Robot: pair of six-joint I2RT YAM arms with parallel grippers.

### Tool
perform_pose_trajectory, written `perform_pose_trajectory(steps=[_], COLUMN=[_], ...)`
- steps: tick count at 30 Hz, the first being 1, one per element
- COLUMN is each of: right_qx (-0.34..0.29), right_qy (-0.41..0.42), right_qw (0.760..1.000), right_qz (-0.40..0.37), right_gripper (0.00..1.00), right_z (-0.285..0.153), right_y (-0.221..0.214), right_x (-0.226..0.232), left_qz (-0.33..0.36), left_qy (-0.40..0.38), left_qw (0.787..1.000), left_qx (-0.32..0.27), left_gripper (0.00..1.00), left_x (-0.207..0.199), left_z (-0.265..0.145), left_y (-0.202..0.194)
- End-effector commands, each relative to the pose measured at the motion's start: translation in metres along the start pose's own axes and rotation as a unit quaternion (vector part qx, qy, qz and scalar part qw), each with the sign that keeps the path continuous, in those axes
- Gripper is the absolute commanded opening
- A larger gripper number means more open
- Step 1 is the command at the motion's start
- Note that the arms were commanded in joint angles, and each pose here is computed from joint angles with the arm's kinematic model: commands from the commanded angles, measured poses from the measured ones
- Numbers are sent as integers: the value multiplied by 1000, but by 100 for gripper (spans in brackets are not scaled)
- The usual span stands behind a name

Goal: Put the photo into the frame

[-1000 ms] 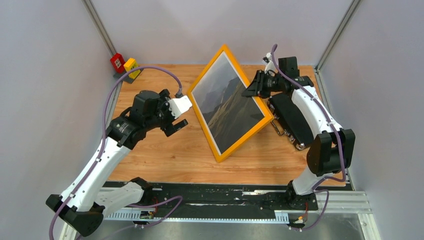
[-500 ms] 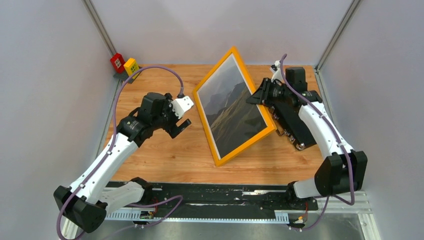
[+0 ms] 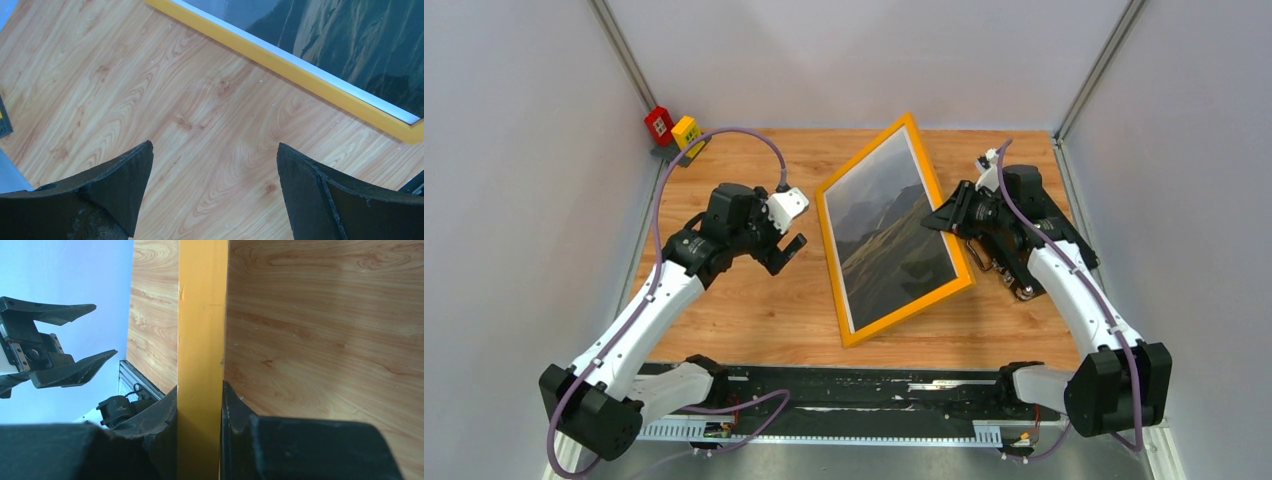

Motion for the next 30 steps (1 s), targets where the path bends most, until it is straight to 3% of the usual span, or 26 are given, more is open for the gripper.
perform_pose_trajectory(steps=[1,20,30], right_qx=[-108,-145,-128], right_qy=[62,43,46], right_qw=[988,988,991], right_qz=[-87,-20,-3], right_gripper=[0,4,23], right_z=[-17,16,38], right_y=[42,51,33], right_x=[38,-7,-35], left_qz=[-19,-18,-14], left_qy=[-12,-20,-25], left_qw=[1000,999,999], left_qx=[-21,-18,-16], left_gripper=[100,100,100], left_x=[-1,-3,-5], left_z=[4,6,7], left_y=[8,5,1])
Point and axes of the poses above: each gripper's point midway between its finger pads, its own z axis out along the fingers, its own x axis along the line the jaws close on, y = z × x, the point moved 5 cm from there along -z, back along the fingers, and after that the axes turned 1 degree about -z, right-handed, at the moved point
